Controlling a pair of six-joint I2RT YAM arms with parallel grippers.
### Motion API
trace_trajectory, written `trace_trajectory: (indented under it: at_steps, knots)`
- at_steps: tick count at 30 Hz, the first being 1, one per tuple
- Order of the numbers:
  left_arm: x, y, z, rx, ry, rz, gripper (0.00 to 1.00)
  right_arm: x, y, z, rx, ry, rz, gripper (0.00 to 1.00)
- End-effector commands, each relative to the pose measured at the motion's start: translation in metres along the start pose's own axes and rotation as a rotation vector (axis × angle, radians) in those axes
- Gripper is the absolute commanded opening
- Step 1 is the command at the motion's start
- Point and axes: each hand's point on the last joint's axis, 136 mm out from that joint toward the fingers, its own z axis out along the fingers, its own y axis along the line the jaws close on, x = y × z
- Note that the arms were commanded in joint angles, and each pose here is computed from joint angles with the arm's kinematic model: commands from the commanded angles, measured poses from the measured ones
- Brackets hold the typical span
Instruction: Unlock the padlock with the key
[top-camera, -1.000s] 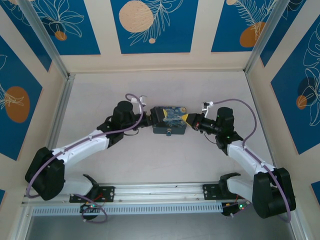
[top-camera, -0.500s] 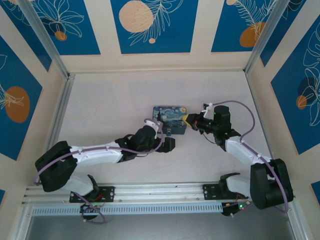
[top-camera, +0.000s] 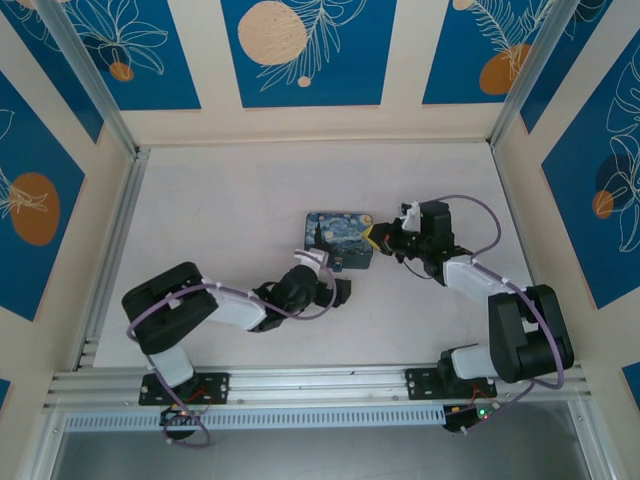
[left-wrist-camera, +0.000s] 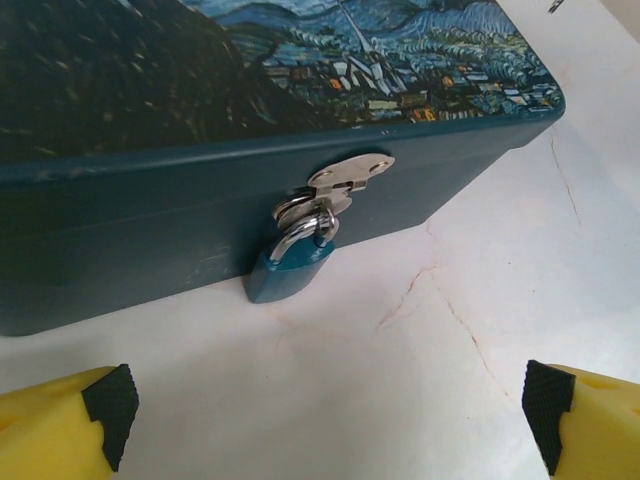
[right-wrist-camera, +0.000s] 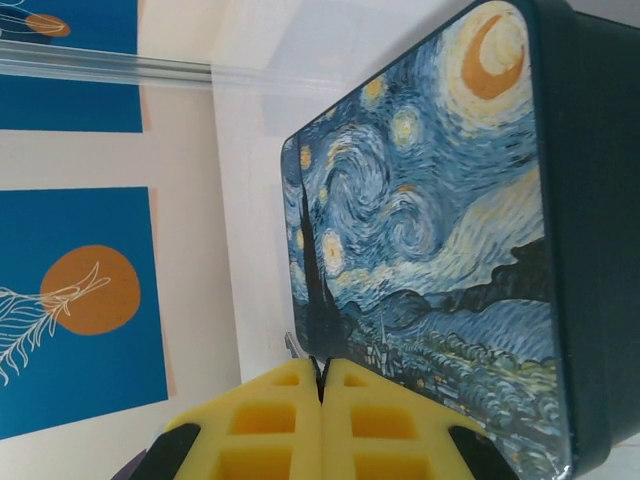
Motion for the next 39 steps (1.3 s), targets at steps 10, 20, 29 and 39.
trace_trajectory:
  at_steps: [10,20,29,39]
  knots:
    - [-0.001,-0.010,0.021,0.085,-0.035,-0.014,1.00,-0.007,-0.003,0.009,0.013,0.024,-0.009,0.00]
    - [0.003,-0.023,0.040,0.168,0.119,-0.043,1.00,-0.006,-0.019,0.019,0.052,0.052,0.017,0.00]
    - [0.000,-0.006,0.047,0.134,0.139,-0.080,0.99,-0.004,-0.031,0.024,0.073,0.059,0.030,0.00]
    - [-0.011,-0.008,0.059,0.117,0.113,-0.046,0.97,-0.003,-0.038,0.026,0.085,0.066,0.046,0.00]
